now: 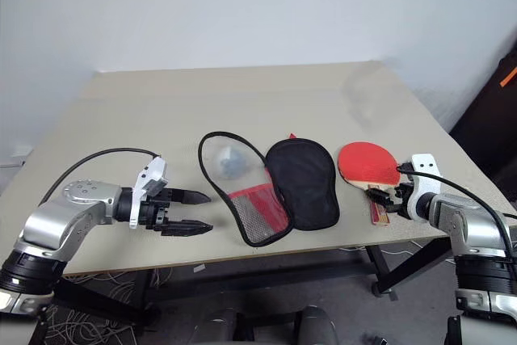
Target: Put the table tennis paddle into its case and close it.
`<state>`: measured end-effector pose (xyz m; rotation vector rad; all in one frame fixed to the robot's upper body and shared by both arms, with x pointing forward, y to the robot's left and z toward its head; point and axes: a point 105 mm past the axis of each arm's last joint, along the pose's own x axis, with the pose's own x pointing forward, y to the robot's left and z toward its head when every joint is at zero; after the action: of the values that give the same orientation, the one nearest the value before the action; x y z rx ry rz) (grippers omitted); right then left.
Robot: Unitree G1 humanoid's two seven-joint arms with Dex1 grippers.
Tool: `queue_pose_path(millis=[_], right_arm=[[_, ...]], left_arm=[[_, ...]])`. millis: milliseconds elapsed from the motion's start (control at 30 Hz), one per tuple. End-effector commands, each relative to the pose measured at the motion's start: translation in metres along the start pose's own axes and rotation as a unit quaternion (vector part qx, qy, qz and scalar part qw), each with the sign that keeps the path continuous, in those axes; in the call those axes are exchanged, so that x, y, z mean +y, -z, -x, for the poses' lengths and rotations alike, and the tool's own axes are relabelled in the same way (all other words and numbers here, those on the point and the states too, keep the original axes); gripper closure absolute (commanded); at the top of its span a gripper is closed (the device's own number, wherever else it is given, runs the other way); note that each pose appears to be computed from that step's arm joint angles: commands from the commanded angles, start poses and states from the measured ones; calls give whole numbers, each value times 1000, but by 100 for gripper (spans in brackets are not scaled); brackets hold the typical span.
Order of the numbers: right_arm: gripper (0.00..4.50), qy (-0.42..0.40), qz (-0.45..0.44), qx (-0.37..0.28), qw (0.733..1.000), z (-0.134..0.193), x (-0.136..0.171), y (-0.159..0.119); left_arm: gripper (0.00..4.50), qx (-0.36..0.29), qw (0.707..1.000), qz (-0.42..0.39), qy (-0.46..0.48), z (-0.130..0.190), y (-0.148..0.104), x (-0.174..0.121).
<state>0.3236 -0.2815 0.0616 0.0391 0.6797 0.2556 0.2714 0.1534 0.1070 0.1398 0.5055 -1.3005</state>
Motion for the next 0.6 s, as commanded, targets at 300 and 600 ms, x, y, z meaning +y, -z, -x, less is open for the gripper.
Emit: queue_pose_path(millis=[300,600], right_arm=[[0,-1,4,0,1000,-13,11,-10],[251,3,13,5,1000,-18,12,-9]], left_arm=[[37,-6,1000,-18,0,0,-8,3],[34,-9,1000,-24,3,0,-12,2]])
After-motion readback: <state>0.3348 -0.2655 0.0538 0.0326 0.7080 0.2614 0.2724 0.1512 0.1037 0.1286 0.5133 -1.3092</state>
